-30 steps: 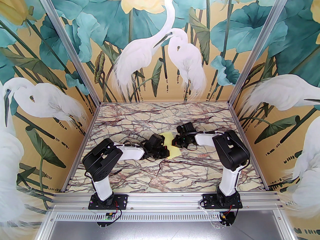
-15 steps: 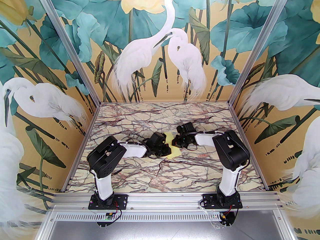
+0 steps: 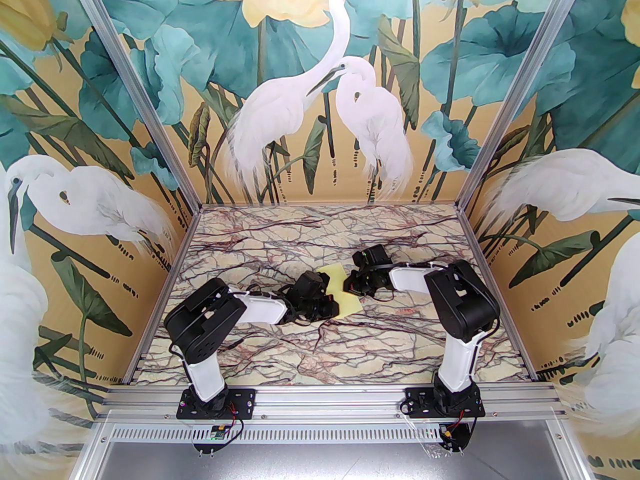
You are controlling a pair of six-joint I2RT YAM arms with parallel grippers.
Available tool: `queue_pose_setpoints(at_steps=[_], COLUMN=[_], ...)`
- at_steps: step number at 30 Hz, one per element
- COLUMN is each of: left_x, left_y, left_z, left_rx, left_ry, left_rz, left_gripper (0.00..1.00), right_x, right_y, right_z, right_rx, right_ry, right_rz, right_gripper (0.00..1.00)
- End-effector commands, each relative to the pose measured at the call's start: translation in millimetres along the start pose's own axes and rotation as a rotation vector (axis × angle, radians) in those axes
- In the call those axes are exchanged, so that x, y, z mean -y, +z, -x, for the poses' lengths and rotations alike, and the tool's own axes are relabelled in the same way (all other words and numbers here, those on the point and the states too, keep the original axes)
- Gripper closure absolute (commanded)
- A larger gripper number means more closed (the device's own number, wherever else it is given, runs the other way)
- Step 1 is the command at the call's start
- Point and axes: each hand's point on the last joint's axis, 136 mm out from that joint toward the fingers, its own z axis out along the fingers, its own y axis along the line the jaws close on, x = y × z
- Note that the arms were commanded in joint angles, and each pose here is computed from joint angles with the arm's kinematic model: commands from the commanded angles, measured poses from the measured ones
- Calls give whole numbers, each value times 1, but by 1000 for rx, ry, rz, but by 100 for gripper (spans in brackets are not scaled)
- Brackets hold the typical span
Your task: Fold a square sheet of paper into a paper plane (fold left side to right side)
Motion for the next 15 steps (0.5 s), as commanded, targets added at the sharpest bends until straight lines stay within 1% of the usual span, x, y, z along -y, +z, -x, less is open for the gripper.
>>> queue_pose_setpoints(at_steps=[1, 5, 9, 12, 15], left_x=[-12, -18, -17, -6, 5], left_y=[-3, -4, -14, -27, -39], left_z=[-31, -40, -42, -30, -4], left_rx=[-99, -116, -105, -59, 4], left_ry=[8, 3, 7, 31, 23], left_rz=[53, 68, 75, 69, 46], left_gripper=[95, 95, 95, 94, 90], right_x=[33, 32, 27, 19, 9], right_y=[9, 8, 6, 0, -7], right_z=[-8, -7, -7, -4, -2], right_rx=[-18, -15, -16, -1, 13], right_ry=[45, 43, 34, 15, -6], right_rz=[-119, -117, -104, -85, -71], right_gripper=[100, 100, 100, 100, 100])
